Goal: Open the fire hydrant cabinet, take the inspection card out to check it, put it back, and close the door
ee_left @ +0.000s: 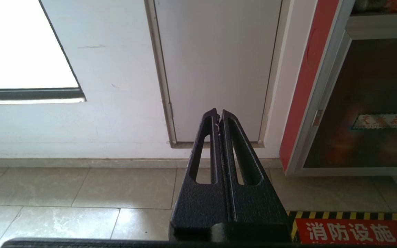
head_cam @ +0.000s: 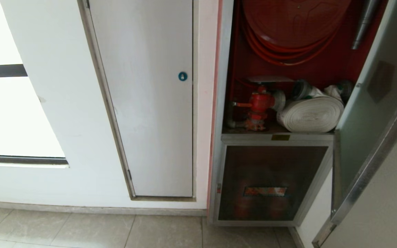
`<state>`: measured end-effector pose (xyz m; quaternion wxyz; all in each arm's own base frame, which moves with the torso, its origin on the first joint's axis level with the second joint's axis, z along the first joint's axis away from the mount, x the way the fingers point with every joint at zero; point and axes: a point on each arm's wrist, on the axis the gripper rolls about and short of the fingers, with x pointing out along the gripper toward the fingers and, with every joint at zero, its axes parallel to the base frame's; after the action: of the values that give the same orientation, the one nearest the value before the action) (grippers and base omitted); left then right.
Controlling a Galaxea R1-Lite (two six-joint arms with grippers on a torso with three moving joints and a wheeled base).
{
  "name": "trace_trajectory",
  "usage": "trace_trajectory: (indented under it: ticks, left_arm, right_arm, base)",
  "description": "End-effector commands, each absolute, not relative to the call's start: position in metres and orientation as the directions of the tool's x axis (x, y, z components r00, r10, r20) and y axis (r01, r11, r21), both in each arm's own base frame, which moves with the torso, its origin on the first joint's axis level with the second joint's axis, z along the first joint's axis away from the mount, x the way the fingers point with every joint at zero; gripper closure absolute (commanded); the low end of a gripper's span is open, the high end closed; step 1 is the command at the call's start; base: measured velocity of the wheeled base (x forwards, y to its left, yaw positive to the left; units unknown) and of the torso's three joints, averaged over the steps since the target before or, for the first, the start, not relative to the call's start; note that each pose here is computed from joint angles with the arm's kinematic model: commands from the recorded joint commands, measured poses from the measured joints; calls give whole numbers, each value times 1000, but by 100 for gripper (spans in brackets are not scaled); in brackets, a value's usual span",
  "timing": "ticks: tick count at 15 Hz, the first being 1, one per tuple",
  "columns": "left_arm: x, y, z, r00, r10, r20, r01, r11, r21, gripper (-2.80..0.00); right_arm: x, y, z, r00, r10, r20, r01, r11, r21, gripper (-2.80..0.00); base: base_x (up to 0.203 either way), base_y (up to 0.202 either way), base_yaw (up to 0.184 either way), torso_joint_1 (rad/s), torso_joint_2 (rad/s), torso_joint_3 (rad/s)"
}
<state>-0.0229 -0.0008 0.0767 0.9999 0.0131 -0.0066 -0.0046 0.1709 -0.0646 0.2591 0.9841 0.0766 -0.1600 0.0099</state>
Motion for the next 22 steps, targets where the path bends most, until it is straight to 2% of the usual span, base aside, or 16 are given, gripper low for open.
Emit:
trace_trajectory:
  ticks: [1,9,12,16,22]
  left_arm:
    - [-22,-1,75,1000,-9,6,9,1000,26,0]
    - [-22,-1,75,1000,-9,8,9,1000,26,0]
    - [-22,-1,75,1000,-9,8,9,1000,26,0]
    - [-22,-1,75,1000,-9,8,9,1000,26,0]
    - [-22,-1,75,1000,-9,7,9,1000,26,0]
  right_arm:
    - [194,-64,255,958,40,285,-90,982,164,0]
    - [281,-41,251,954,209,215,-252,947,197,0]
    - [315,-39,265,960,231,157,-262,938,225,0]
    - [375,-31,260,958,269,98,-285,925,251,0]
    - [442,-20,267,948,308,79,-318,913,256,0]
  base:
    - [0,0,0,0,0,0]
    - [0,0,0,0,0,0]
    - [0,0,0,0,0,0]
    - [0,0,0,0,0,0]
    - [0,0,0,0,0,0]
